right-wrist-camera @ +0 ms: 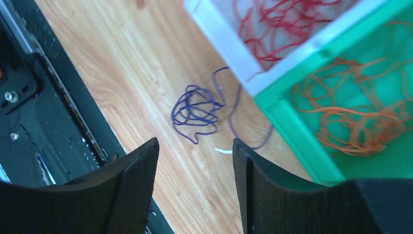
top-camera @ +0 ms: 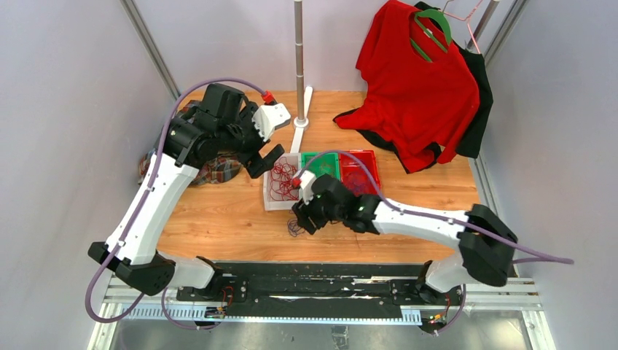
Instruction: Untangle the cables
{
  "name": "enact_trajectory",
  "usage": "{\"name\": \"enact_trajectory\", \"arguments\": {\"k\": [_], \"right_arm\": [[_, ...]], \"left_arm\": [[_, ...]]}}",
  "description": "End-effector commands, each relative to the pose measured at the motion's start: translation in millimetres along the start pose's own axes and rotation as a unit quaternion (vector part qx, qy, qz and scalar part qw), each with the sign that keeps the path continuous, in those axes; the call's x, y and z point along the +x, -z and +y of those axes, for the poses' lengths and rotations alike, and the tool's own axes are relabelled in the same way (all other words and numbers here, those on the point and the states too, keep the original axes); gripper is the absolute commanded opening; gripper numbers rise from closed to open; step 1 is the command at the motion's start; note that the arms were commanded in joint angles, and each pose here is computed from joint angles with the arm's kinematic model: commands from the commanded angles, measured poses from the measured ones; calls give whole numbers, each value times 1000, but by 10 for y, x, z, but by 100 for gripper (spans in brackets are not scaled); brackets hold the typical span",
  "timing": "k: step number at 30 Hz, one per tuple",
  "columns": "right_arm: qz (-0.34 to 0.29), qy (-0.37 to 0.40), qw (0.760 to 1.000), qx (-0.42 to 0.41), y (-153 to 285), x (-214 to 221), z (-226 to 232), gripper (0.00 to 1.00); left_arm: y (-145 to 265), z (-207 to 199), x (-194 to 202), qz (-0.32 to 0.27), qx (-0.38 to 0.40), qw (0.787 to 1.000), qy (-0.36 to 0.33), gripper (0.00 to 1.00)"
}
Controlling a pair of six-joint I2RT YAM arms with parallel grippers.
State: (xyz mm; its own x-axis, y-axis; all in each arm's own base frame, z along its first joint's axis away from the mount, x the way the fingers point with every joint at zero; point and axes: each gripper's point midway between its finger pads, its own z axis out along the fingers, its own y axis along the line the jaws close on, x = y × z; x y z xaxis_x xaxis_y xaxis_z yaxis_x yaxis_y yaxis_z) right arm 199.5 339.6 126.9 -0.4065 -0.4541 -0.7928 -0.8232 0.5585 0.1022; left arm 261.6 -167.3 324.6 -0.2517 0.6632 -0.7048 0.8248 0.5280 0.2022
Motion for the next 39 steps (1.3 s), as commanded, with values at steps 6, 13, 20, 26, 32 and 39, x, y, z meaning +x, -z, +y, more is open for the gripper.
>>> {"name": "enact_trajectory", "arguments": {"k": [6, 13, 20, 26, 32, 39], "right_arm": [[70, 9, 997, 14, -604, 334, 241, 56], [129, -4, 990, 61, -805, 659, 138, 44], [65, -9, 998, -7, -526, 340, 448, 2], [-30, -1, 998, -61, 149, -159, 593, 1], [-122, -19, 991, -56, 791, -594, 399, 1], [-185, -52, 981, -26, 1275, -949, -17, 1]], "left_arm": [[89, 75, -54, -7, -16, 1000, 0, 98], [127, 84, -69, -11, -21, 1000, -2, 98], [154, 97, -82, -14, -25, 1000, -7, 98], [200, 117, -135, -22, -31, 999, -11, 98], [195, 102, -132, -22, -26, 999, -11, 98], [195, 94, -151, -24, -22, 999, -10, 98]]}}
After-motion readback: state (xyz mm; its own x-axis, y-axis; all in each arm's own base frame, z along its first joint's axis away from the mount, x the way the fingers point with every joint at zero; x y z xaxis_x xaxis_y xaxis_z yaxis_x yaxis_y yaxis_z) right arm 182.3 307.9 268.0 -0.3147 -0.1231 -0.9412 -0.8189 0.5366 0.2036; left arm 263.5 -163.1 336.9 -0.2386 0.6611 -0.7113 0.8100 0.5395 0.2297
